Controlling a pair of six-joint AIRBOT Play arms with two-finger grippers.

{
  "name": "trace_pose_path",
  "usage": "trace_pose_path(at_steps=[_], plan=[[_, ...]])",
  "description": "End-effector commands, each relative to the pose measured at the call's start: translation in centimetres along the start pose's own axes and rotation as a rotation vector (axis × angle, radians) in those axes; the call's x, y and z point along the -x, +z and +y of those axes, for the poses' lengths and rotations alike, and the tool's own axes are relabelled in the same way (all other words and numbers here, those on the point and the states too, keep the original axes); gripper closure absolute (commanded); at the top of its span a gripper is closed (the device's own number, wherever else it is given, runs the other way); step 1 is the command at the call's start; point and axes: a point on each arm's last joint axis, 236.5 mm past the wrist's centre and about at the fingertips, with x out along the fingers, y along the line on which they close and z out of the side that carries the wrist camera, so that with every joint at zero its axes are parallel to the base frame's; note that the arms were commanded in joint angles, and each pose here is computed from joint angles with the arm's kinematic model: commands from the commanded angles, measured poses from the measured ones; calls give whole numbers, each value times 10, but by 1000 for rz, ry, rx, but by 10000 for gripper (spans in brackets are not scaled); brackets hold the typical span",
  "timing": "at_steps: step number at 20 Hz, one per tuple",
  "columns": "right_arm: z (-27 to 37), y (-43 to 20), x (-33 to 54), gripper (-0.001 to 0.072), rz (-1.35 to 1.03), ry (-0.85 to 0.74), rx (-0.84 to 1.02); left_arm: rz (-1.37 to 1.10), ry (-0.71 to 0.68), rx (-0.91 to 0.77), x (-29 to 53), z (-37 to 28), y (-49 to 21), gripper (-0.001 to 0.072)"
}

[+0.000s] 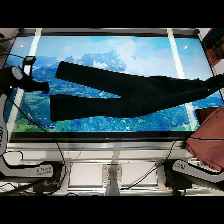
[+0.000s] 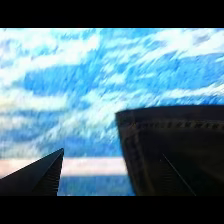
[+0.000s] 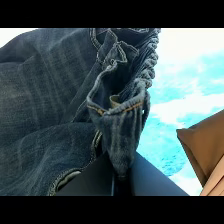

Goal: Fold the clothes and pants, and hang the long-sleeved shirts on hangers.

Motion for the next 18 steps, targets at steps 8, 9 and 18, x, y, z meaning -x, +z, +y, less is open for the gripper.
trace_pose_path(at_steps=[8, 9, 18], plan=[[-2, 6, 0, 680, -25, -8, 6, 192, -515, 290, -16, -51, -113, 127], [-2, 6, 0, 681, -26, -8, 6, 195, -531, 284, -21, -60, -120, 127], [-2, 6, 0, 681, -25, -7, 5, 252, -568, 257, -34, -85, -149, 422]])
